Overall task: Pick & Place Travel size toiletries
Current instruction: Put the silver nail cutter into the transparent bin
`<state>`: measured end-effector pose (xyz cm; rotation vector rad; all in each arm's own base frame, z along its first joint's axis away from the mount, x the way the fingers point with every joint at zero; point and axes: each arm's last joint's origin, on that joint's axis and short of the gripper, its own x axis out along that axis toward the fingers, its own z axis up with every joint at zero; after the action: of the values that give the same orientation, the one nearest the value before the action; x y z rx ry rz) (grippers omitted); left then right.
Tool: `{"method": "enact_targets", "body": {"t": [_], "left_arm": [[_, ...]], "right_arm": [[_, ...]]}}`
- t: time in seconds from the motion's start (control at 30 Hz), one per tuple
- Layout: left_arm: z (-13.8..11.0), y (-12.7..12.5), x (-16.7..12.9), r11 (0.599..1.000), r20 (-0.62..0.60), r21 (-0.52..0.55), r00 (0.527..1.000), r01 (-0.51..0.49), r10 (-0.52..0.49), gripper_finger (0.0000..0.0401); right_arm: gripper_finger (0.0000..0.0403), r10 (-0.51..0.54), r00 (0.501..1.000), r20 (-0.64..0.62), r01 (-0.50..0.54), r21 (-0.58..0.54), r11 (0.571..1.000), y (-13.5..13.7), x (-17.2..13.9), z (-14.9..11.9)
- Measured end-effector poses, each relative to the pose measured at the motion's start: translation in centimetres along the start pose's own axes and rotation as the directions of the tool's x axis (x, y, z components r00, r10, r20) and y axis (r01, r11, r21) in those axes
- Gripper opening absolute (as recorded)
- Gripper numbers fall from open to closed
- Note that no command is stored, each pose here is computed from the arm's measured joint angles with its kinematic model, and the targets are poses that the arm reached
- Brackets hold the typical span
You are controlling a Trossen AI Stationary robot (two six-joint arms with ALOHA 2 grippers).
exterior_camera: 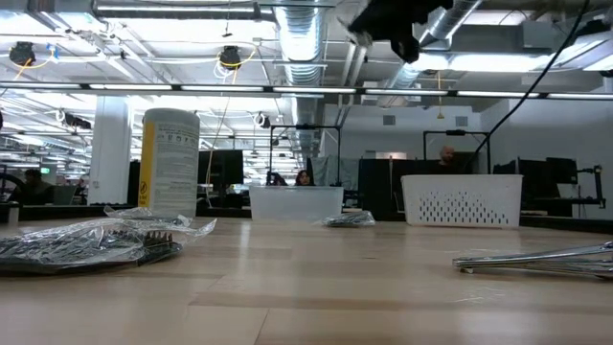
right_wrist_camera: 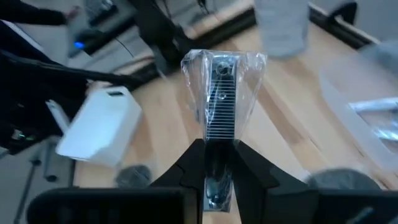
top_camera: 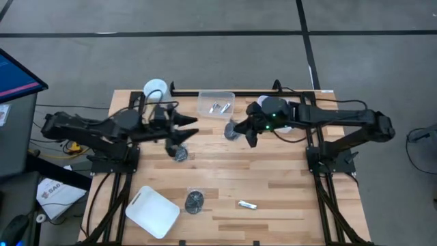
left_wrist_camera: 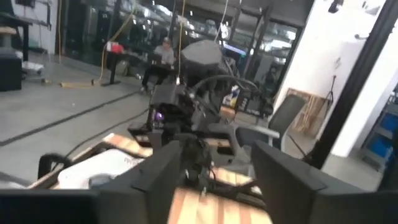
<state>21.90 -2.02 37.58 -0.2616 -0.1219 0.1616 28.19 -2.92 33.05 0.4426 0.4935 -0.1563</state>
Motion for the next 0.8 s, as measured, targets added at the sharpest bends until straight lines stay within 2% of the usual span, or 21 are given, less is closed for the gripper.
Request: {"method": "enact_targets", "body": {"t": [0.13,0.23,0.4,0.57,0.8], "left_arm": [[-1.1,0.4,2.7,0.998,0.015,-0.003,0.998,0.056,-0.056,0.0254],[-2.1,1.0,4.3,0.996,0.014,-0.021,0.996,0.089,-0.089,0.0273],[-3.4,1.9,6.2,0.992,-0.005,-0.021,0.992,0.123,-0.123,0.0280],[-3.9,2.1,7.4,0.974,0.035,-0.043,0.975,0.222,-0.221,0.0280],[-4.9,2.9,8.4,0.980,0.003,-0.071,0.982,0.188,-0.189,0.0280]], "right_arm": [[0.0046,0.059,0.996,0.065,-0.058,-0.020,0.998,1.1,0.0,0.4],[0.0046,0.089,0.992,0.093,-0.086,-0.031,0.996,1.7,-0.1,0.5],[0.0046,0.139,0.980,0.144,-0.133,-0.049,0.990,2.7,-0.2,0.8],[0.0046,0.170,0.970,0.173,-0.162,-0.059,0.985,3.2,-0.3,1.0],[0.0046,0.171,0.970,0.172,-0.163,-0.061,0.985,3.4,-0.3,0.9]]}}
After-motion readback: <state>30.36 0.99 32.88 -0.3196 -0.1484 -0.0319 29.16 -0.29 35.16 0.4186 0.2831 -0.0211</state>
